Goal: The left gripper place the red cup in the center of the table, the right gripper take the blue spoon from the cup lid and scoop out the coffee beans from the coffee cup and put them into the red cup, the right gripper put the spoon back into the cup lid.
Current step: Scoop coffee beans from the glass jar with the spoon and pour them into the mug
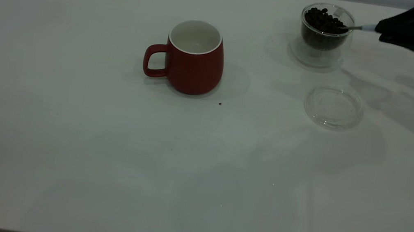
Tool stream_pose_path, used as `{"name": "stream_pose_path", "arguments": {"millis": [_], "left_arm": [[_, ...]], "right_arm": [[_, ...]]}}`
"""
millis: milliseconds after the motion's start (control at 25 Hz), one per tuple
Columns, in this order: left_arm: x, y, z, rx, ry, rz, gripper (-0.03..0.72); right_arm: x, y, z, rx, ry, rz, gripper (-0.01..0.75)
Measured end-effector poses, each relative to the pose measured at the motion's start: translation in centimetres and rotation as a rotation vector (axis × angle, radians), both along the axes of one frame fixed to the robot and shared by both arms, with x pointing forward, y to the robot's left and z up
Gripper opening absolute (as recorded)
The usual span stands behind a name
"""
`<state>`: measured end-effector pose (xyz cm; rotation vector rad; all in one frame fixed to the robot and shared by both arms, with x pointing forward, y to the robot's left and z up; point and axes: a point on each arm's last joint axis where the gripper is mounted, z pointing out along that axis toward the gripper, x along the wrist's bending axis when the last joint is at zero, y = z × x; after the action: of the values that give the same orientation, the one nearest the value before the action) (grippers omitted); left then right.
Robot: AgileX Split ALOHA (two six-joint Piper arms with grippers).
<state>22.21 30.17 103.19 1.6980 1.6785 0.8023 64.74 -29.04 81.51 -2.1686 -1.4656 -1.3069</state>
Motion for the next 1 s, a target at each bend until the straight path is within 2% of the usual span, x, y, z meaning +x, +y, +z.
{"name": "stream_pose_path", "arguments": {"millis": [320, 560, 1000], "left_arm": [[0.0, 0.0, 0.0, 0.007, 0.0, -0.005, 0.587], [0.0, 0.0, 0.0, 0.007, 0.0, -0.005, 0.587], [0.0, 0.0, 0.0, 0.006, 0.0, -0.005, 0.587]], "right_arm": [[-0.3, -1.3, -0.4, 0.092, 0.017, -0.026, 0.112], [-0.1, -2.3, -1.1, 0.214, 0.03, -0.042, 0.112], [-0.2, -3.5, -0.9, 0.3, -0.003, -0.031, 0.112]]}}
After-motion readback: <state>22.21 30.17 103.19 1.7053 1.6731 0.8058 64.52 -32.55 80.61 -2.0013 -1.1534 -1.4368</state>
